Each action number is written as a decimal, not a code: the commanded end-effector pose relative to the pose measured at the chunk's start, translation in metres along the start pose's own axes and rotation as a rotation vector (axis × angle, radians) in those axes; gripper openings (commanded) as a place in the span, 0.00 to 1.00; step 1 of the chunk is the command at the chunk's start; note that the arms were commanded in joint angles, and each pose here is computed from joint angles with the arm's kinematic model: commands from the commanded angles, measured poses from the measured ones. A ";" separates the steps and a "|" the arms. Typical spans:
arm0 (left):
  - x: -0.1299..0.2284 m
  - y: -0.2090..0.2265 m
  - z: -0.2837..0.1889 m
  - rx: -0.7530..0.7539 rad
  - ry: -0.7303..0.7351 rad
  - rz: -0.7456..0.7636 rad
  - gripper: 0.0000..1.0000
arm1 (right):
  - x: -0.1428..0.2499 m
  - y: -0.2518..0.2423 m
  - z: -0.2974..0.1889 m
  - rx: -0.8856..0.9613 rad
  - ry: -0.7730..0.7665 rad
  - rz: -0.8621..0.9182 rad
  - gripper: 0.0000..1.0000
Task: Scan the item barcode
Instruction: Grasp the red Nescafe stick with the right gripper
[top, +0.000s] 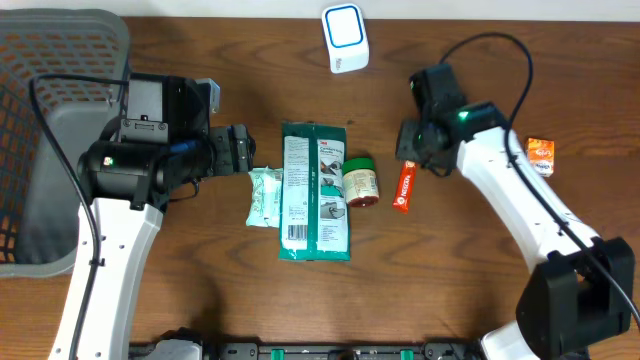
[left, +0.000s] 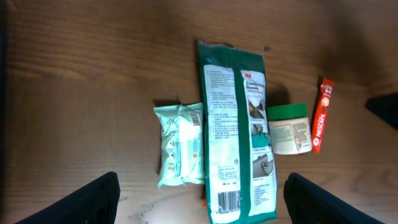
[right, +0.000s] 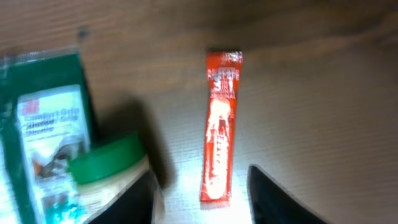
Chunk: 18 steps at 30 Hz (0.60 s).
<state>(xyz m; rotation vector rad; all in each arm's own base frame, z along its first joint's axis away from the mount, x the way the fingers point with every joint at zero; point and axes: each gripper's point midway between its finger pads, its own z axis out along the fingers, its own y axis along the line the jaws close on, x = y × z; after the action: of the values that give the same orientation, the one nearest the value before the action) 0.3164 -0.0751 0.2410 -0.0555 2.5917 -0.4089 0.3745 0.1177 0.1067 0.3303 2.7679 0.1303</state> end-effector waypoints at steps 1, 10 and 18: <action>-0.004 0.001 -0.003 -0.008 -0.015 0.000 0.84 | 0.017 -0.011 0.031 0.063 -0.030 0.046 0.40; -0.004 0.001 -0.003 -0.008 -0.015 0.000 0.85 | 0.046 -0.017 0.076 0.039 -0.116 0.020 0.42; -0.004 0.001 -0.003 -0.008 -0.015 0.000 0.84 | 0.061 -0.038 0.094 0.088 -0.146 0.022 0.40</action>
<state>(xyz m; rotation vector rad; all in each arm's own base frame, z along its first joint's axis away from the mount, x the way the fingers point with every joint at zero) 0.3164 -0.0750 0.2410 -0.0553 2.5916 -0.4091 0.3480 0.1089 0.0026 0.3567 2.6356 0.0567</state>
